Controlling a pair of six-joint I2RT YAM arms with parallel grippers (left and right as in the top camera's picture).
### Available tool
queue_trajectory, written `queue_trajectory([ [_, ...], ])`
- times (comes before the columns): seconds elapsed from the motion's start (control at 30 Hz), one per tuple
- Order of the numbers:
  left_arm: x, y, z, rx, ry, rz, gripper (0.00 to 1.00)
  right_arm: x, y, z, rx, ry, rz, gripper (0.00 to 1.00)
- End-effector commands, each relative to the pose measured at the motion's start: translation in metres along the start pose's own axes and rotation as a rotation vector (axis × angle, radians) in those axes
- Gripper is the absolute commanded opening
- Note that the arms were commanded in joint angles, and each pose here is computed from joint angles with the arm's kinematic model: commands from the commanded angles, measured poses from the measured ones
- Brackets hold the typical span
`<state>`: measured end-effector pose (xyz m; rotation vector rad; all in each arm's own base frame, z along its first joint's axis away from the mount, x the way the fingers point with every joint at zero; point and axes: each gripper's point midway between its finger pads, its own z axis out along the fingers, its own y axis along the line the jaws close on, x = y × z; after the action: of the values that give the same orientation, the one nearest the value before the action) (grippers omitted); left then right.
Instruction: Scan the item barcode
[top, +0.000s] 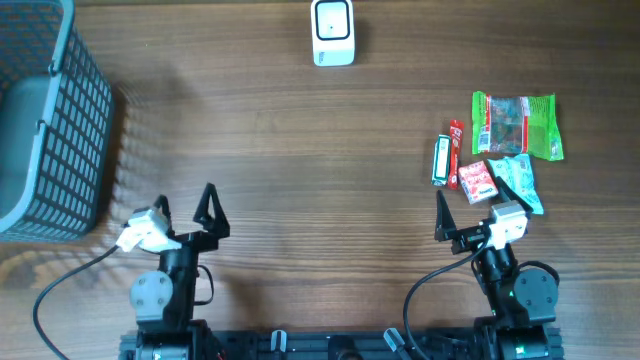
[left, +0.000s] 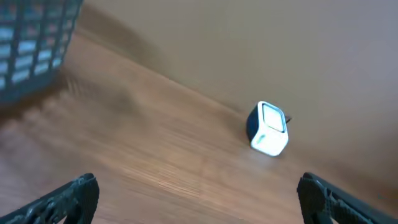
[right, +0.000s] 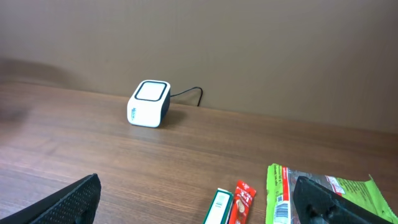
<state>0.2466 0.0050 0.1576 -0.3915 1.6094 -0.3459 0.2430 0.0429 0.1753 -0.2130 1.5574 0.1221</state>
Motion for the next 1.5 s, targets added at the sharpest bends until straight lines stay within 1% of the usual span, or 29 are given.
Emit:
queue_trajectory([
  [0.0,0.007,-0.0144,-0.0012,0.088,0.025,0.277,1.0,-0.0022,0.0002,-0.0004,-0.003,-0.011,-0.015,1.0],
  [0.07,0.0083,-0.0192,-0.0017,0.118,0.025,0.369,1.0,-0.0022,0.0002,-0.0004,-0.003,-0.011,-0.016,1.0],
  [0.17,0.0083,-0.019,-0.0017,0.118,0.021,0.446,1.0,-0.0022,0.0002,-0.0004,-0.003,-0.011,-0.015,1.0],
  [1.47,0.0079,-0.019,-0.0015,0.117,0.02,0.441,1.0,-0.0022,0.0002,-0.0004,-0.003,-0.011,-0.015,1.0],
])
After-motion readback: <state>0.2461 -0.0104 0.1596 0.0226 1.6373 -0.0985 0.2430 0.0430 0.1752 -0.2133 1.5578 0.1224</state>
